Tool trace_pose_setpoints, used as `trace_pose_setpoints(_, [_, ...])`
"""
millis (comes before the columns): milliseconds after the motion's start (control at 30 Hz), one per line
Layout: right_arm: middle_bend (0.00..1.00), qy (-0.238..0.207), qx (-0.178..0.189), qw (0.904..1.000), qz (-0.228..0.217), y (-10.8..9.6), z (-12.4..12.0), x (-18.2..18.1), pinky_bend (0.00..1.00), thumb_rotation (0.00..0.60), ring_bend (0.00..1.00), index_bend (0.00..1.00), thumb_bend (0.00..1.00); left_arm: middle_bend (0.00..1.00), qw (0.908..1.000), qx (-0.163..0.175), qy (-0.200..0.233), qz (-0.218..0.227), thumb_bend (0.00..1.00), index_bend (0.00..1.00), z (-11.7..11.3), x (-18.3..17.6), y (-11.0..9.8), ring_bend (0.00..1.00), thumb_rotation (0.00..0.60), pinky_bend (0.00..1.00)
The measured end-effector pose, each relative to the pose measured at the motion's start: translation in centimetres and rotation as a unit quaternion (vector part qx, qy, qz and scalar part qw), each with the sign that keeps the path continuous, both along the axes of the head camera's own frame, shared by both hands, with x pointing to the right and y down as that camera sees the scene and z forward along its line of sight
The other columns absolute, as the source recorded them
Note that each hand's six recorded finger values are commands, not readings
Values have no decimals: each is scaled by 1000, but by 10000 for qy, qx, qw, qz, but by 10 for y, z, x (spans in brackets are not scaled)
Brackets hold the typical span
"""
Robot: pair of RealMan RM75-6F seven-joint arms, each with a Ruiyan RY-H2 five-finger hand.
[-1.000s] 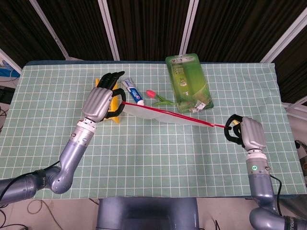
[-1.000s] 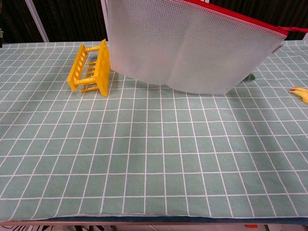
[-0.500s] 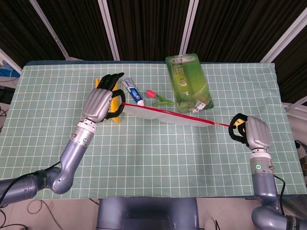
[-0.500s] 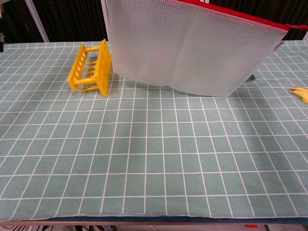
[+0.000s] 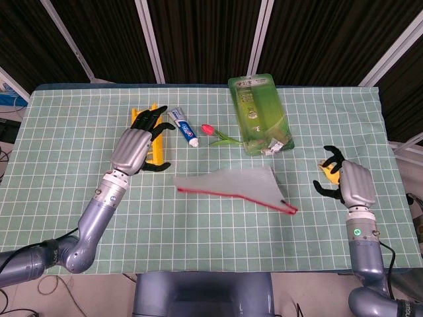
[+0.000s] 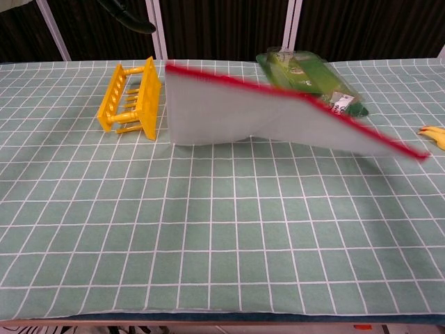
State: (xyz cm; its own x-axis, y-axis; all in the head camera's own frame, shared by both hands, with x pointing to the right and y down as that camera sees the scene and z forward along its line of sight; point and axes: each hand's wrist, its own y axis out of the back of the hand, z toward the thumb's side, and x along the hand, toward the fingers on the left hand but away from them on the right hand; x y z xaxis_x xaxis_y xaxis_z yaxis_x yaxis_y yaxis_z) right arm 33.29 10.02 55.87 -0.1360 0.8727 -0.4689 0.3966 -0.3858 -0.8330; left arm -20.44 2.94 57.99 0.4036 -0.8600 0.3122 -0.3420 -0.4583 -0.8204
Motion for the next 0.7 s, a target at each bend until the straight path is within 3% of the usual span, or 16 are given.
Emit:
trace_pose_setpoints(367, [116, 274, -82, 9996, 86, 15, -7, 25, 322, 600, 147, 7, 209, 0, 9996, -41, -261, -111, 96, 195, -6, -49, 28, 0, 600, 0])
trace_pose_setpoints(500, [80, 418, -124, 9990, 19, 25, -8, 35, 299, 600, 118, 0, 183, 0, 9982, -90, -554, -191, 96, 99, -3, -82, 50, 0, 600, 0])
trace_pose_setpoints(700, [3, 784, -85, 9965, -287, 45, -15, 54, 268, 600, 30, 0, 152, 0, 9923, -159, -1171, -367, 93, 39, 0, -142, 94, 0, 600, 0])
